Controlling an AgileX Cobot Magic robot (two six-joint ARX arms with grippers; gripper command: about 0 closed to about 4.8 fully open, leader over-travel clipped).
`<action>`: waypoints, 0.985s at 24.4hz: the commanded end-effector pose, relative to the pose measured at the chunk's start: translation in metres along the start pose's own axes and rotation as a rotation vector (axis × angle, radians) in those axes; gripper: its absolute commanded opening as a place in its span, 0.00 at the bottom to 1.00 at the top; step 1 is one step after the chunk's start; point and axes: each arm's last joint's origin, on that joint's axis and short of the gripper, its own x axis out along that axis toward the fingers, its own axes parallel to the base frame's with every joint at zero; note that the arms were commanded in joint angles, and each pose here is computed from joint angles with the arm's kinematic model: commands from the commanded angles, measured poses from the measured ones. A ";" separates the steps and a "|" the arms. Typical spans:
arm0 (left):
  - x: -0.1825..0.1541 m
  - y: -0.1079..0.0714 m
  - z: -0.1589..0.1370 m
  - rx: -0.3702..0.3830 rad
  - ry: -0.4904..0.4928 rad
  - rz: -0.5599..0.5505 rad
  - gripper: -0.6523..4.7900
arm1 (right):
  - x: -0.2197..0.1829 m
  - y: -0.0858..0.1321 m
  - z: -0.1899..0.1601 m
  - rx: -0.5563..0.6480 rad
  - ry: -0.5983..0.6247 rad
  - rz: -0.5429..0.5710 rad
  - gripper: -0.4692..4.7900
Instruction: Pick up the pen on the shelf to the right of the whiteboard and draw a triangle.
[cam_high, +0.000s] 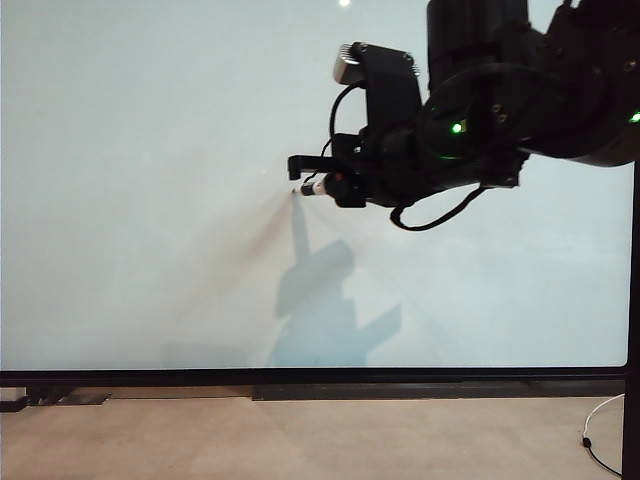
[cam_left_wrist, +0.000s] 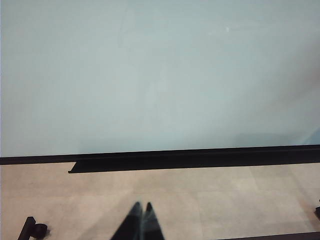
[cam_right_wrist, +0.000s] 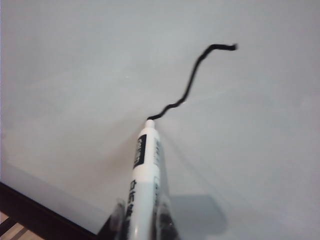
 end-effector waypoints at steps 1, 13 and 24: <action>0.000 0.000 0.002 0.001 -0.012 -0.002 0.11 | 0.007 0.001 0.002 0.008 -0.015 -0.028 0.08; 0.000 0.000 0.002 0.001 -0.012 -0.002 0.11 | 0.022 0.010 -0.012 0.029 0.015 0.012 0.08; 0.000 0.000 0.002 0.001 -0.012 -0.002 0.11 | 0.036 0.023 -0.023 0.043 0.045 0.061 0.08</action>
